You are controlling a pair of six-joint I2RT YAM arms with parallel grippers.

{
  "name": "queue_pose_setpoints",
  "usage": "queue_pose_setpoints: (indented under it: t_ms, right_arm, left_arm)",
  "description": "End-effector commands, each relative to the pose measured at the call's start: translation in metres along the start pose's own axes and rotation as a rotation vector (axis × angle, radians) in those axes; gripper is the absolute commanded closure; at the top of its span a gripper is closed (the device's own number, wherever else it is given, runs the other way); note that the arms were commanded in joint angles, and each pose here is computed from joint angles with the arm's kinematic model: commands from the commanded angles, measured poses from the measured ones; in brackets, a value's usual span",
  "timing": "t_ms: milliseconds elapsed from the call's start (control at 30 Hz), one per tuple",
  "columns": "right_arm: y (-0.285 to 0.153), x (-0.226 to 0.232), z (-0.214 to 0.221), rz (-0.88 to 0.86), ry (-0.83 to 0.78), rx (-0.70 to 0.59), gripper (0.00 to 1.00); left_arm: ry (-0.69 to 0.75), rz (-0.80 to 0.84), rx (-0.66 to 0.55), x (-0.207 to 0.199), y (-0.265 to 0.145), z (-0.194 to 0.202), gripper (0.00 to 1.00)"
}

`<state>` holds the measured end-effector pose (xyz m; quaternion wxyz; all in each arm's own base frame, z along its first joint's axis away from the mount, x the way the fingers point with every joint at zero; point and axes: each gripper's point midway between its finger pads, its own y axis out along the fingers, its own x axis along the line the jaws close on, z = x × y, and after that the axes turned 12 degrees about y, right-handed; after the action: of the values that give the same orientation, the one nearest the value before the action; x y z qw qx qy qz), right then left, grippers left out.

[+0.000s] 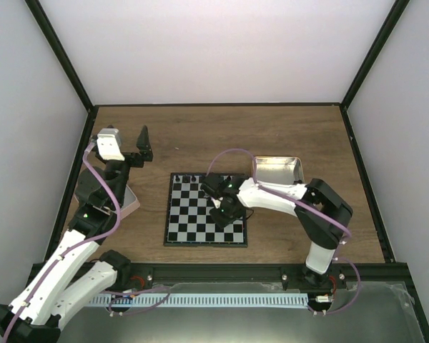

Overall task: Set up the chess pieces on the board
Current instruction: Pick up the chess piece from the chessboard.

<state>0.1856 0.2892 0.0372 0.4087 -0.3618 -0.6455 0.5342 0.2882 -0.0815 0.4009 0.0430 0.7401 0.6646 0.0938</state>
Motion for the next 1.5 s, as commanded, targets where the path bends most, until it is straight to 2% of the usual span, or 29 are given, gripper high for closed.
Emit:
queue_pose_setpoints:
  t_ms: [0,100,233,667,867,1133,1267,1467]
  right_arm:
    - [-0.002,0.005,0.005,-0.044,-0.03,-0.003,0.62]
    - [-0.001,0.004,0.007,-0.036,-0.03,-0.001,0.65]
    - [0.001,0.006,0.008,-0.029,-0.033,0.002,0.75]
    - [0.01,-0.009,-0.001,0.108,-0.021,-0.036,0.77]
    - [0.014,-0.01,-0.004,0.116,-0.009,-0.047,0.82]
    - [0.017,-0.008,-0.009,0.106,0.02,-0.074,0.84]
    - [0.013,-0.005,-0.018,0.091,0.048,-0.118,0.88]
    - [-0.017,0.019,-0.054,-0.035,0.148,-0.292,0.9]
  left_arm:
    - [-0.005,0.004,-0.009,0.0,0.0,-0.002,0.0]
    - [-0.006,0.004,-0.01,0.0,-0.001,-0.003,0.0]
    - [-0.005,0.006,-0.007,0.0,0.0,-0.002,0.0]
    - [-0.006,0.001,-0.009,0.001,-0.001,-0.003,0.0]
    - [-0.008,0.003,-0.007,0.0,0.0,-0.002,0.0]
    - [-0.009,0.008,-0.002,-0.001,0.001,0.0,0.0]
    - [-0.009,0.012,-0.002,-0.002,0.002,0.0,0.0]
    - [-0.037,0.064,0.009,-0.012,0.005,-0.001,0.0]
